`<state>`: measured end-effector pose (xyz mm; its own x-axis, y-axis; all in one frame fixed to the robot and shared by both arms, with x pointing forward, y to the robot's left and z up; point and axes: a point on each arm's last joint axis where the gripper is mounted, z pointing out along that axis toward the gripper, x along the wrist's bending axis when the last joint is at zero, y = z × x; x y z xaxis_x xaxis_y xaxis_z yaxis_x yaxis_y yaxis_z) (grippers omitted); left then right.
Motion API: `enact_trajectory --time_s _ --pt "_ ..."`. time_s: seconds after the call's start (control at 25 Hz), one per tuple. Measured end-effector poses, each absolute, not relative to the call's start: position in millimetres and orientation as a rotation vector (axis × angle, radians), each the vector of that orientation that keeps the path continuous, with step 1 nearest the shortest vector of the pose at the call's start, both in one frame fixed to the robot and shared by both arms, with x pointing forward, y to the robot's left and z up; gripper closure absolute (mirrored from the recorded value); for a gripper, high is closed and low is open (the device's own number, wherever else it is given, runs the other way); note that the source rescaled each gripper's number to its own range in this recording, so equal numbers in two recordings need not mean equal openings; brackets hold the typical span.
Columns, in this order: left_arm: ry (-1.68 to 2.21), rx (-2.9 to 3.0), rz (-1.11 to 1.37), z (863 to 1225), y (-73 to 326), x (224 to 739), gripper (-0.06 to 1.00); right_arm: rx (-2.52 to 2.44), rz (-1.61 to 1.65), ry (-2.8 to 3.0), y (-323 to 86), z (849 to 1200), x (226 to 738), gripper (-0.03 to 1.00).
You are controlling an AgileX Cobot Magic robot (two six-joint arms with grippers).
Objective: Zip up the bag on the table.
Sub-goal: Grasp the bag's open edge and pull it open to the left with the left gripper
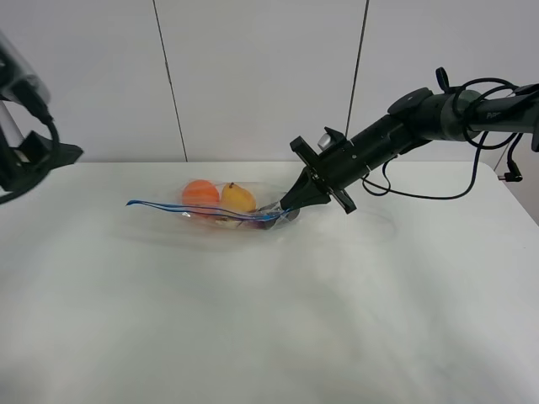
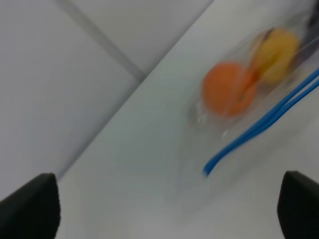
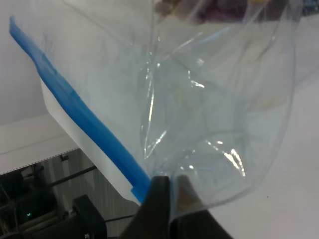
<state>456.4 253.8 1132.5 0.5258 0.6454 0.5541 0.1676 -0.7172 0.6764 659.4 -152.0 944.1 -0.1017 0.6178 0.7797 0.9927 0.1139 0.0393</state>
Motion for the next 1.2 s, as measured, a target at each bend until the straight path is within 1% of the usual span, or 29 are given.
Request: enact_trajectory --time_s 0.16,0.32,0.44,0.6,0.76,0.88,1.12,1.2 --pt "0.486 2.185 1.013 1117.6 211.6 472.5 -0.05 -1.571 -0.794 -1.787 -152.0 944.1 659.5 0.97" --pt "0.365 2.187 0.945 1092.6 164.4 487.5 -0.05 -1.574 -0.793 -1.785 -152.0 944.1 659.6 0.97" --pt "0.311 2.211 0.917 1066.7 133.0 497.6 -0.05 -1.575 -0.794 -1.784 -152.0 944.1 659.7 0.97" --pt "0.259 2.266 0.871 1032.5 102.2 503.8 -0.05 -1.578 -0.792 -1.78 -152.0 944.1 659.7 0.97" --pt "0.23 2.297 0.873 1000.0 78.6 508.9 -0.05 -1.579 -0.791 -1.78 -152.0 944.1 659.7 0.97" --pt "0.223 2.275 0.944 980.8 64.7 514.3 -0.05 -1.58 -0.79 -1.778 -152.0 944.1 659.7 0.97" --pt "0.249 2.233 1.082 952.5 56.6 528.1 -0.05 -1.582 -0.79 -1.776 -152.0 944.1 659.7 0.97" --pt "0.254 2.235 1.094 946.9 56.1 530.0 -0.02 -1.583 -0.789 -1.774 -152.0 944.1 659.7 0.97"
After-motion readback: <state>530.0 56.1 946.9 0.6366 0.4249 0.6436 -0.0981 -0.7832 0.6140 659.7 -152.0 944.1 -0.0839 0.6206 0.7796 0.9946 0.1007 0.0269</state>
